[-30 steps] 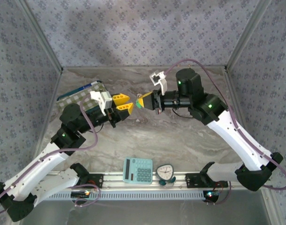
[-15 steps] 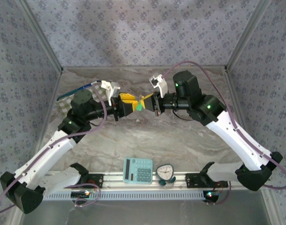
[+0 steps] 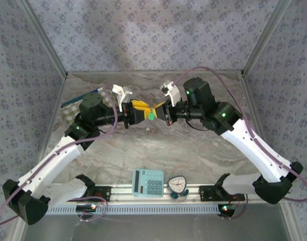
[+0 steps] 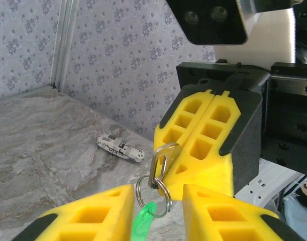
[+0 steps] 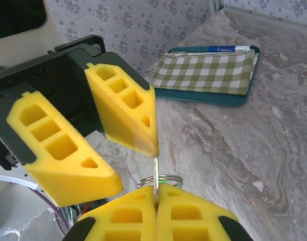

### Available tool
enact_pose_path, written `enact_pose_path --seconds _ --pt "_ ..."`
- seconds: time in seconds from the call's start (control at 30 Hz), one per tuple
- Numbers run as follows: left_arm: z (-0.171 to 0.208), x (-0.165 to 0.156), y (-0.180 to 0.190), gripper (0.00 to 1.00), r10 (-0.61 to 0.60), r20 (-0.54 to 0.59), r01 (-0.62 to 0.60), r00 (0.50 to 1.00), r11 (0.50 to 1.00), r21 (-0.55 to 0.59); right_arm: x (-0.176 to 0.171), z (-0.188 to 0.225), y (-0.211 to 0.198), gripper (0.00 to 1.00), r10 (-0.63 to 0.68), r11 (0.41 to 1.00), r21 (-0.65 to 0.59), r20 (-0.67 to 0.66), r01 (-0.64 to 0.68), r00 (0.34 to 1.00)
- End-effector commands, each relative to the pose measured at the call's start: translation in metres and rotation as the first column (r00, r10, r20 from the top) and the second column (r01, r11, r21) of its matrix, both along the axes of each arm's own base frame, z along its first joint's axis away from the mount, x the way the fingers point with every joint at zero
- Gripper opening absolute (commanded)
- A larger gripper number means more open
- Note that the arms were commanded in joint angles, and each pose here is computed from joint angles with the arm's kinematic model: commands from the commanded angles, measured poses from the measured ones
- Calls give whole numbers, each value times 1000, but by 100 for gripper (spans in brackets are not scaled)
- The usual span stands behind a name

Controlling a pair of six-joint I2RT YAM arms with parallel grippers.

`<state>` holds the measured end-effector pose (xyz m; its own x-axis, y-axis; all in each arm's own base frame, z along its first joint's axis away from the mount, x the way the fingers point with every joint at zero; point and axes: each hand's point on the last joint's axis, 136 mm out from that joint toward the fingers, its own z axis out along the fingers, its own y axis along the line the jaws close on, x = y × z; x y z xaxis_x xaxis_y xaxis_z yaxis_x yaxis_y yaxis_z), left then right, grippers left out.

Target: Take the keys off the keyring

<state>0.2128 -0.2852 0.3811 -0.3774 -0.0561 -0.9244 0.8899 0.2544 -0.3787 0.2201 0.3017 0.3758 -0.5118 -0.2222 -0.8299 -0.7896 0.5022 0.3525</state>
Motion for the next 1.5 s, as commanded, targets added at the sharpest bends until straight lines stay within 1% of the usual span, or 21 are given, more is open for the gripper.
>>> enact_pose_path --seconds 0.0,0.17,0.37,0.47,0.53,0.67,0.97,1.1,1.27,1.37,1.47 --pt "15 -8 -2 31 -40 17 41 999 999 -13 2 9 -1 0 -14 1000 -14 42 15 999" --pt "12 -9 -7 30 -48 17 48 999 999 7 4 10 0 0 -21 1000 -17 50 21 999" --pt "5 -7 -11 22 -47 14 46 999 998 39 5 11 0 0 -23 1000 -19 60 24 998" --pt "1 -5 -12 14 -41 11 40 999 998 51 5 12 1 0 -17 1000 -17 63 18 998" --pt "1 -5 -13 5 -42 12 42 999 998 51 3 13 2 0 -12 1000 -15 67 13 998" --pt "0 -4 -13 0 -39 20 38 999 998 56 4 11 1 0 -20 1000 -21 70 22 997" --pt "0 -8 -9 0 -30 51 27 998 998 51 6 9 -3 0 -43 999 -17 55 44 998" --pt "-6 -12 -8 0 -32 54 29 998 998 54 10 12 -7 0 -65 998 21 39 64 997" --pt "-13 -16 -5 0 -17 61 14 998 998 56 13 22 -8 0 -60 993 100 2 60 998" --pt "-15 -18 -3 0 -9 78 5 997 999 52 13 20 -8 0 -59 992 112 -29 62 998" --pt "-21 -18 0 0 11 87 -16 996 998 59 15 22 -10 0 -68 991 115 -14 70 998"
